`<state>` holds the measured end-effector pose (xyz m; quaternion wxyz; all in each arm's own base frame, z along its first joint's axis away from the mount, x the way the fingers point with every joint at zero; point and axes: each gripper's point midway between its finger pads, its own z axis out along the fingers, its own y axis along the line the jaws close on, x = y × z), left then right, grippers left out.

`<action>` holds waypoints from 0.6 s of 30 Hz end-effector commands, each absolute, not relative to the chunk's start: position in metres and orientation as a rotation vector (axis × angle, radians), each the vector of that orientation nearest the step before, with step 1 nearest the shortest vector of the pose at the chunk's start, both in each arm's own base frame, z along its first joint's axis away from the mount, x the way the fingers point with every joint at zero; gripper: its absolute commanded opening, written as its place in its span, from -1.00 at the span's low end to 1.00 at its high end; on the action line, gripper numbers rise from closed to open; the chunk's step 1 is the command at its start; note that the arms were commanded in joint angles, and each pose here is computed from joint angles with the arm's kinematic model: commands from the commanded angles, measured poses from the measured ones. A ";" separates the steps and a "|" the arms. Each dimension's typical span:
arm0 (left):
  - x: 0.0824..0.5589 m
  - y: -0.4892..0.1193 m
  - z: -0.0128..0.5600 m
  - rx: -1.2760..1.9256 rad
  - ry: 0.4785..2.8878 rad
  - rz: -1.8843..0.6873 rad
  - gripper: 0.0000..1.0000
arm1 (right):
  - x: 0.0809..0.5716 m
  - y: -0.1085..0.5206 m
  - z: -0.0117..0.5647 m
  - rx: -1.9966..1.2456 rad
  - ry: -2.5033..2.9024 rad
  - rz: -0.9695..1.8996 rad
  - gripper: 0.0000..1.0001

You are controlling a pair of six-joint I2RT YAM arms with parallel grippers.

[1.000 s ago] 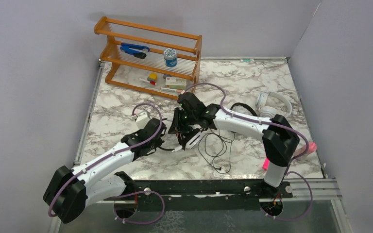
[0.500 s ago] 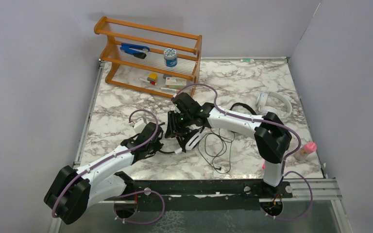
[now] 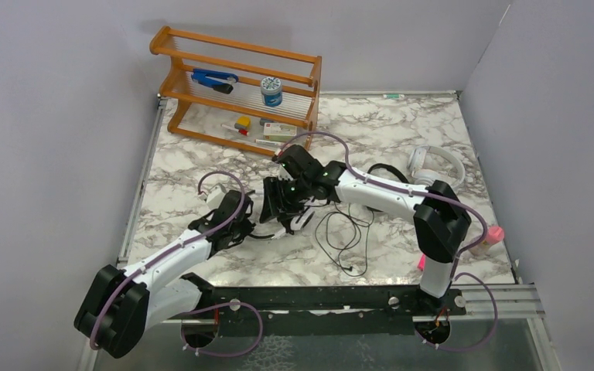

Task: Wrap the headphones
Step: Place the headphones at the center of the board.

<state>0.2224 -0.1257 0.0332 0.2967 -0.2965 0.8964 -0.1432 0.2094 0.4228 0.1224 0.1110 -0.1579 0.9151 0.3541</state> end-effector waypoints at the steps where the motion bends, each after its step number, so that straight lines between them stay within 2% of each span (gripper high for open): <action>1: 0.266 -0.136 0.076 -0.897 2.162 -0.558 -1.00 | 0.194 0.394 0.121 -0.470 2.789 0.974 0.29; 10: 0.268 -0.113 0.067 -0.915 2.191 -0.461 -1.00 | 0.194 0.398 0.186 -0.600 2.578 1.109 0.32; 14: 0.262 -0.101 0.059 -0.912 2.227 -0.388 -1.00 | 0.204 0.393 0.222 -0.609 2.457 1.074 0.44; 18: 0.252 -0.100 0.051 -0.842 2.294 -0.367 -1.00 | 0.219 0.378 0.223 -0.609 2.427 0.923 0.57</action>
